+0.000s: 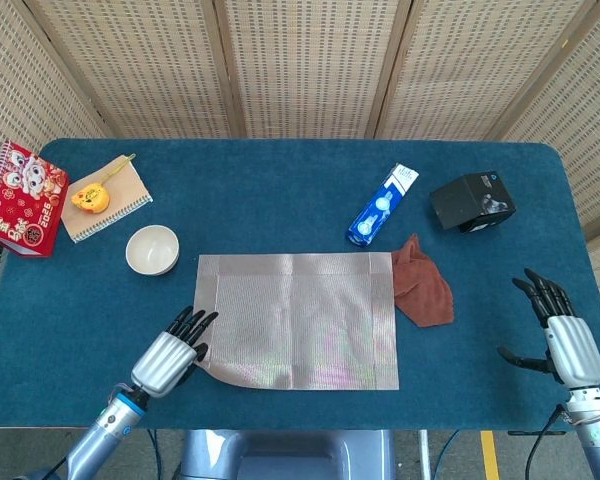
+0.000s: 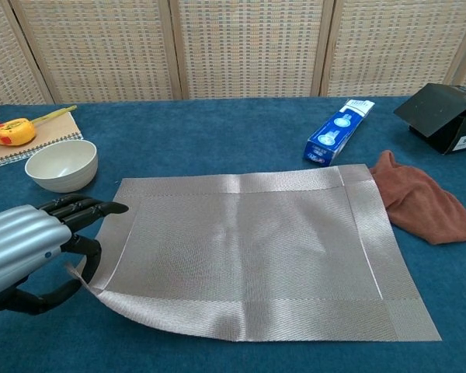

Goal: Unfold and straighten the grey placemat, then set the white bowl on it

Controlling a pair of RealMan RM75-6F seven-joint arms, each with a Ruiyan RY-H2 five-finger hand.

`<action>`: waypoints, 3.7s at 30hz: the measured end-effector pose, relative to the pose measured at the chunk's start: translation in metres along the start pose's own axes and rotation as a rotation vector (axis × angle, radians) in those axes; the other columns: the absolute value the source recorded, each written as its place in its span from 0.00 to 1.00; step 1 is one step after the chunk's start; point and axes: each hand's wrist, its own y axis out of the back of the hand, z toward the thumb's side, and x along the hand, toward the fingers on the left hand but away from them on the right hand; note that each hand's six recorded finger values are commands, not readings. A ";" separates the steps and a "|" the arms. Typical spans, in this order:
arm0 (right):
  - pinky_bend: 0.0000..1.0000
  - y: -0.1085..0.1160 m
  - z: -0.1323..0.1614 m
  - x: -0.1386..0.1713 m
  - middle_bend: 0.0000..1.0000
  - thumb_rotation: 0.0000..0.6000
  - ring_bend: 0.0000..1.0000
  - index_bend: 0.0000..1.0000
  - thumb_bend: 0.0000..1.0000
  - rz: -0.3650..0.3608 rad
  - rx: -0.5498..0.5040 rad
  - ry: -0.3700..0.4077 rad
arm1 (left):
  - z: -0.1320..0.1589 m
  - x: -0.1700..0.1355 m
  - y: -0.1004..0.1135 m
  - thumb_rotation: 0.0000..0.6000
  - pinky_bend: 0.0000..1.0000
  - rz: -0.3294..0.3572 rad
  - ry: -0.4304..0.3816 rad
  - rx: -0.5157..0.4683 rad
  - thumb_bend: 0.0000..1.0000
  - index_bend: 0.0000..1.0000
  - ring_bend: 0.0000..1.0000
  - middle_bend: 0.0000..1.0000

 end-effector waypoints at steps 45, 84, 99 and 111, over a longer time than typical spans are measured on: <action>0.00 -0.010 0.009 0.004 0.00 1.00 0.00 0.14 0.09 0.030 0.017 0.022 | -0.126 -0.004 0.064 1.00 0.00 0.156 0.267 0.029 0.17 0.16 0.00 0.00; 0.00 -0.007 0.007 0.004 0.00 1.00 0.00 0.14 0.09 0.026 0.014 0.018 | -0.178 0.075 0.013 1.00 0.00 -0.007 0.499 0.079 0.49 0.53 0.00 0.00; 0.00 -0.009 0.008 0.004 0.00 1.00 0.00 0.14 0.09 0.029 0.016 0.021 | -0.177 0.070 0.014 1.00 0.00 0.007 0.485 0.084 0.68 0.63 0.00 0.00; 0.00 -0.007 0.010 0.005 0.00 1.00 0.00 0.14 0.09 0.025 0.005 0.030 | -0.142 0.070 0.050 1.00 0.00 0.133 0.371 0.075 0.68 0.66 0.00 0.00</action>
